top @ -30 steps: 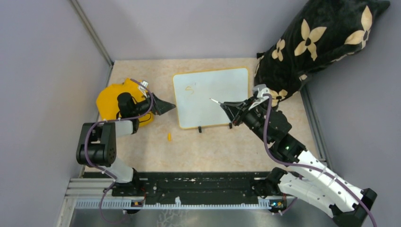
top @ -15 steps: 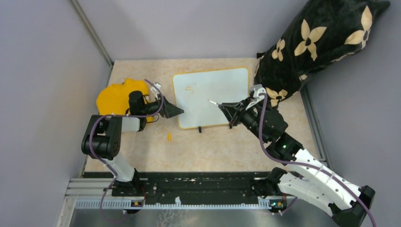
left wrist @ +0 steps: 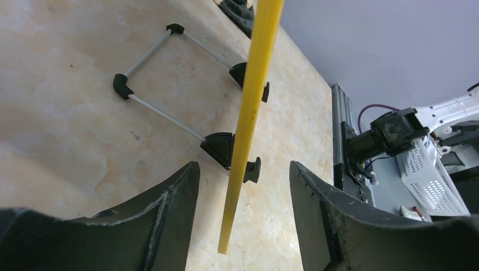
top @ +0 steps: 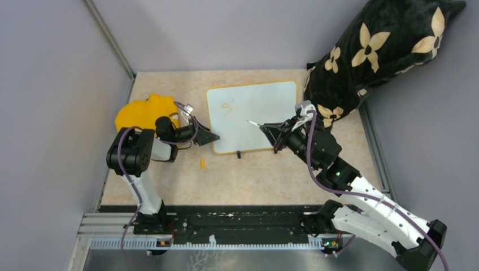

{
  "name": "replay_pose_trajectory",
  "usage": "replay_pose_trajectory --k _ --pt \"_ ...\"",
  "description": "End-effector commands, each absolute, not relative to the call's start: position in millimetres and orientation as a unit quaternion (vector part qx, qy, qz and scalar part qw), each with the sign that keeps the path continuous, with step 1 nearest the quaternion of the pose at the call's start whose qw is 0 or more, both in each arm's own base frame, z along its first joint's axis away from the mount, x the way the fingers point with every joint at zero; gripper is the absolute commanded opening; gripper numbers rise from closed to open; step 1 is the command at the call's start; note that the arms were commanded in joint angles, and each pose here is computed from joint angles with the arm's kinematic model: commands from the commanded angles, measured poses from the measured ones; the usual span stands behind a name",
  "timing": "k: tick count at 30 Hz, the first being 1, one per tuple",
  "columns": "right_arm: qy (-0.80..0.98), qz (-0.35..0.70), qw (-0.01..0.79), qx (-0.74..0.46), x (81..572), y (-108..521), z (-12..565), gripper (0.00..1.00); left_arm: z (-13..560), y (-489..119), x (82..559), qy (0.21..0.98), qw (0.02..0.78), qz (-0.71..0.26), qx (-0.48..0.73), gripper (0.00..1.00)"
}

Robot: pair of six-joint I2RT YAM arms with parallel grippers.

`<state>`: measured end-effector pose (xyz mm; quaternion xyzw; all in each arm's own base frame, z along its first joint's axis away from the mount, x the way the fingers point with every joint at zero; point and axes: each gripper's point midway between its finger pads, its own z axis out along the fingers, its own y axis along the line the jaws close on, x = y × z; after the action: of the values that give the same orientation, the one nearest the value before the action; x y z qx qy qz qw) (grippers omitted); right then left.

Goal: Write a sentence on the whiteboard

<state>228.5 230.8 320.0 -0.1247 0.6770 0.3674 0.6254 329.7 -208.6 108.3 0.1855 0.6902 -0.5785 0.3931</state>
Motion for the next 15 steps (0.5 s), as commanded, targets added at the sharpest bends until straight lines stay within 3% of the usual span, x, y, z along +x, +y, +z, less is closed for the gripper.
replay_pose_trajectory --k 1,15 --pt "0.659 0.383 0.637 -0.115 228.6 231.1 339.2 0.0 115.4 -208.7 322.3 0.662 0.414 -0.582 0.226 0.63" --pt "0.663 0.387 0.63 -0.117 231.1 236.8 333.5 0.0 106.8 -217.2 314.8 0.647 0.413 -0.586 0.258 0.41"
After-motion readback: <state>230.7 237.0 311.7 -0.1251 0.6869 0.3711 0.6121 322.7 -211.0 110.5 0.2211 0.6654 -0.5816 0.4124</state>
